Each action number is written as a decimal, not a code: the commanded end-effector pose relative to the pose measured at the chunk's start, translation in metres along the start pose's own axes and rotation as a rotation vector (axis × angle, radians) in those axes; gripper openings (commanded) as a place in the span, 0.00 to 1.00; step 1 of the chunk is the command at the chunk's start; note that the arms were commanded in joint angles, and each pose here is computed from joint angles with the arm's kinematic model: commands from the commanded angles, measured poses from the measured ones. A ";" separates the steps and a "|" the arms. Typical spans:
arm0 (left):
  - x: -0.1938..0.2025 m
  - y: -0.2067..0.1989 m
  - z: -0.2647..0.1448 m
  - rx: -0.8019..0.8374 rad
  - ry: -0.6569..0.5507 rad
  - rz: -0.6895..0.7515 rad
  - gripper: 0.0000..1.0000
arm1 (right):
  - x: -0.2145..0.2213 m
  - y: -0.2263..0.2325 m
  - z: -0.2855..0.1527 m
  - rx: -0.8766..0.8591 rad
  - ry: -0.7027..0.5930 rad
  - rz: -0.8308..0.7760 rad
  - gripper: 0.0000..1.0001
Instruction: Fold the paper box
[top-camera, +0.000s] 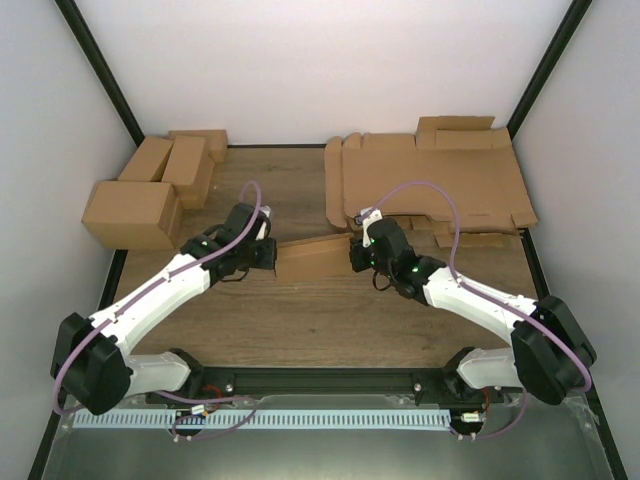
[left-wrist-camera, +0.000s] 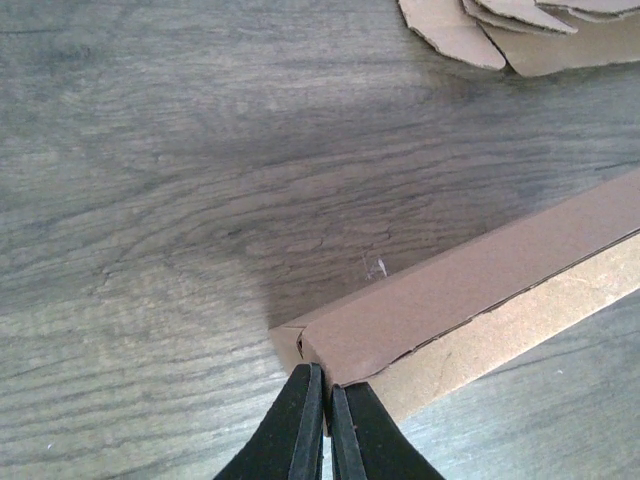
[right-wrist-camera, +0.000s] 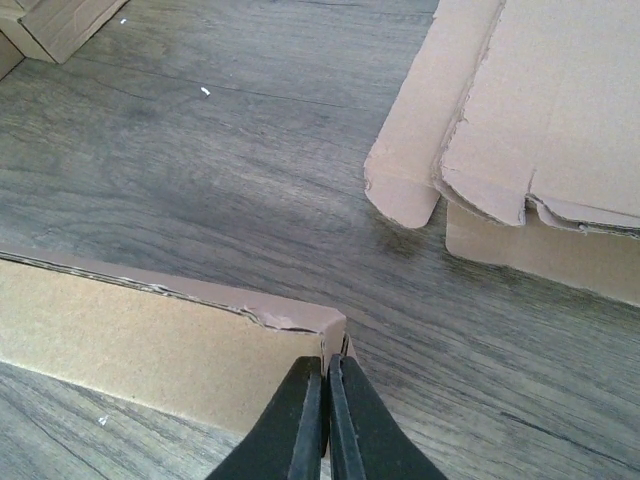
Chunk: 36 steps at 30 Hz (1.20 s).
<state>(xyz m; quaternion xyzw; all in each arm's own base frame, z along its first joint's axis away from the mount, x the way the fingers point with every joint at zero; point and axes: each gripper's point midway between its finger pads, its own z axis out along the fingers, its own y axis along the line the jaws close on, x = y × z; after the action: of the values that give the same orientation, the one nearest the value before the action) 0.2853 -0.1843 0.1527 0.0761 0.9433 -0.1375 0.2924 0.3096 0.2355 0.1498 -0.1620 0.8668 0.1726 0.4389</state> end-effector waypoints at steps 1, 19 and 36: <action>-0.010 -0.021 -0.009 0.079 0.005 0.000 0.04 | 0.028 0.007 0.004 -0.036 0.101 -0.041 0.02; -0.024 -0.042 -0.010 0.139 0.073 -0.156 0.04 | 0.050 0.007 0.010 -0.025 0.137 -0.086 0.01; -0.021 -0.044 -0.006 0.157 0.142 -0.303 0.04 | 0.052 0.007 0.007 -0.015 0.124 -0.092 0.01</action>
<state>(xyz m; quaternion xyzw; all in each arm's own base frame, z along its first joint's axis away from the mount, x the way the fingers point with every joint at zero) 0.2903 -0.1961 0.1663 -0.0545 0.9616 -0.1786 0.2012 0.3167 0.2294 0.1484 -0.1593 0.8569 0.1462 0.4680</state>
